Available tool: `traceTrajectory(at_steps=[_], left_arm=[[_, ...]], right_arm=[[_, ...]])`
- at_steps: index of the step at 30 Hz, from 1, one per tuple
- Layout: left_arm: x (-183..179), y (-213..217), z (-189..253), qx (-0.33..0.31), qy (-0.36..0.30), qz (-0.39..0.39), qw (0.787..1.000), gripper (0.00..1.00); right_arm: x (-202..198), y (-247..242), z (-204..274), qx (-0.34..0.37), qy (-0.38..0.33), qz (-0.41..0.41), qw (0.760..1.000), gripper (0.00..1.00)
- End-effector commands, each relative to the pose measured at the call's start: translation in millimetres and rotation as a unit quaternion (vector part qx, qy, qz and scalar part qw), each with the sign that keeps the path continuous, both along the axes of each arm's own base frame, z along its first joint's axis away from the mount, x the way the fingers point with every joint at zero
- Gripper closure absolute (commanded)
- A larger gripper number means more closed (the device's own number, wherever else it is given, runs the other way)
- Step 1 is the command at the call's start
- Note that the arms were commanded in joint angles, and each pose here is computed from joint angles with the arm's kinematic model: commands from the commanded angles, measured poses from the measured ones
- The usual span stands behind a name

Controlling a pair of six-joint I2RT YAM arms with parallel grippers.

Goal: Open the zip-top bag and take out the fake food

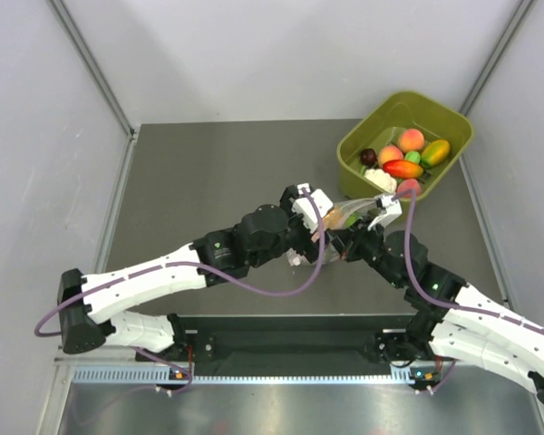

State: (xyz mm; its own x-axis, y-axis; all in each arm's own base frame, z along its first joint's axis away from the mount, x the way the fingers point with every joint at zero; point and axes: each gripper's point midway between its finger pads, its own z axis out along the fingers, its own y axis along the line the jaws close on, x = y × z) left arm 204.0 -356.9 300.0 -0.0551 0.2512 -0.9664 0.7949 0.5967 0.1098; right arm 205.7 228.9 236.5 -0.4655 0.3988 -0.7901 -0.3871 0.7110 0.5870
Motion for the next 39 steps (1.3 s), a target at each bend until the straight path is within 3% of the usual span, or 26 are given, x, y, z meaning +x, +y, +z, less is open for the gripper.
traceTrajectory(at_steps=[1, 10, 18, 26, 27, 29, 32, 39], left_arm=[[10, -11, 22, -0.035, -0.008, 0.011, 0.999, 0.12], [42, -27, 0, -0.005, 0.010, 0.044, 0.999, 0.13], [63, -27, -4, -0.015, 0.019, 0.056, 0.998, 0.32], [57, -23, 6, -0.030, 0.028, 0.015, 0.999, 0.32], [54, -26, 3, -0.027, 0.032, 0.005, 0.999, 0.34], [47, -37, -7, -0.031, 0.060, -0.019, 0.998, 0.54], [48, -41, -16, -0.025, 0.073, -0.018, 0.997, 0.97], [80, 6, -5, -0.023, 0.072, 0.068, 0.995, 1.00]], right_arm=[[-11, 2, 8, 0.013, -0.011, 0.021, 1.000, 1.00], [-27, -1, 8, 0.017, -0.014, 0.051, 0.998, 1.00], [-36, -7, 0, 0.015, -0.010, 0.056, 0.998, 1.00], [-39, -14, 2, 0.015, -0.014, 0.051, 0.998, 1.00], [-38, -14, 1, 0.013, -0.013, 0.050, 0.999, 1.00], [-37, -14, 2, 0.013, -0.015, 0.049, 0.999, 1.00], [-34, -12, 2, 0.009, -0.016, 0.047, 0.999, 1.00], [-19, -14, 40, -0.023, -0.063, 0.026, 0.997, 1.00]])
